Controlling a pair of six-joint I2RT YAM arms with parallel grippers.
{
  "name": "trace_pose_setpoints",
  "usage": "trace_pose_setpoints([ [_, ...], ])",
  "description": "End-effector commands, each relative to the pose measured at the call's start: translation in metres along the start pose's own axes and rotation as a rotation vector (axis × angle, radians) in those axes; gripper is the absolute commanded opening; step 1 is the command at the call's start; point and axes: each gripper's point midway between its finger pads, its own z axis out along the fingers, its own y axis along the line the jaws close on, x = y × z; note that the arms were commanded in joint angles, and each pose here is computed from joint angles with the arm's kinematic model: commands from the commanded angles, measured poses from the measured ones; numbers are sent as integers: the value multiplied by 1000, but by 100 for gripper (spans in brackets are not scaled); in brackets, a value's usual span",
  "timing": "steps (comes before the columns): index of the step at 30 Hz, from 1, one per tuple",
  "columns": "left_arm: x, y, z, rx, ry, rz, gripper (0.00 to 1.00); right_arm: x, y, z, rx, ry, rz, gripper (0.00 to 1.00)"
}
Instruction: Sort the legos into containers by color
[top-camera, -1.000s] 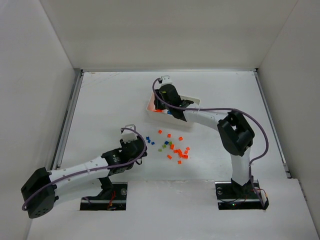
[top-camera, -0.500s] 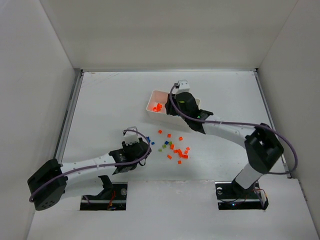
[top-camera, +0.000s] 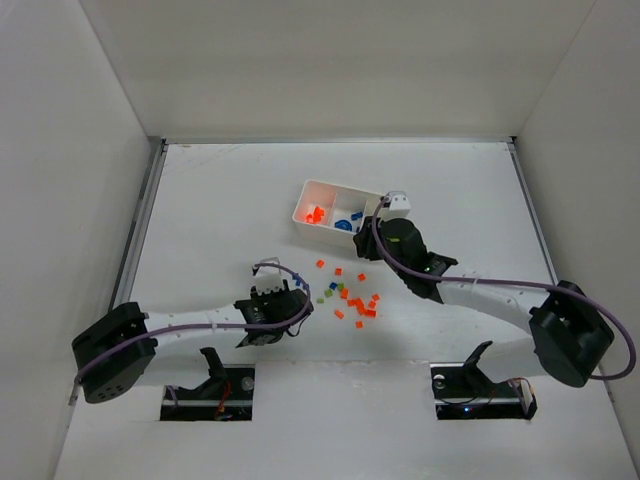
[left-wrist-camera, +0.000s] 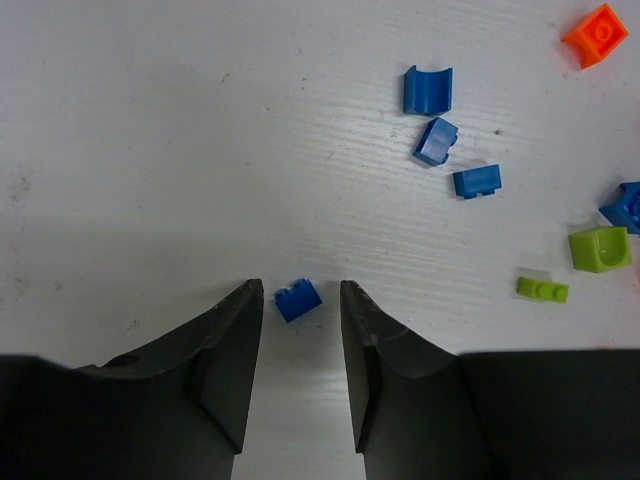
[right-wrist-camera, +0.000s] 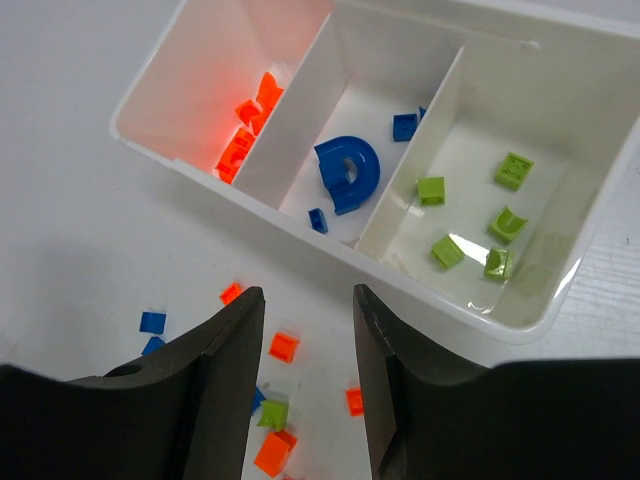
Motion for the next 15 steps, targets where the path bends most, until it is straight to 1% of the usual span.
trace_pose_setpoints([
  [1,2,0,0,-28,1,-4,33,-23,14,-7,-46,-82,47,47],
  [7,6,1,2,-49,10,18,26,-20,14,-14,-50,-85,39,46],
  [15,6,6,-6,-81,-2,35,17,-43,3,-41,-35,-169,80,46],
])
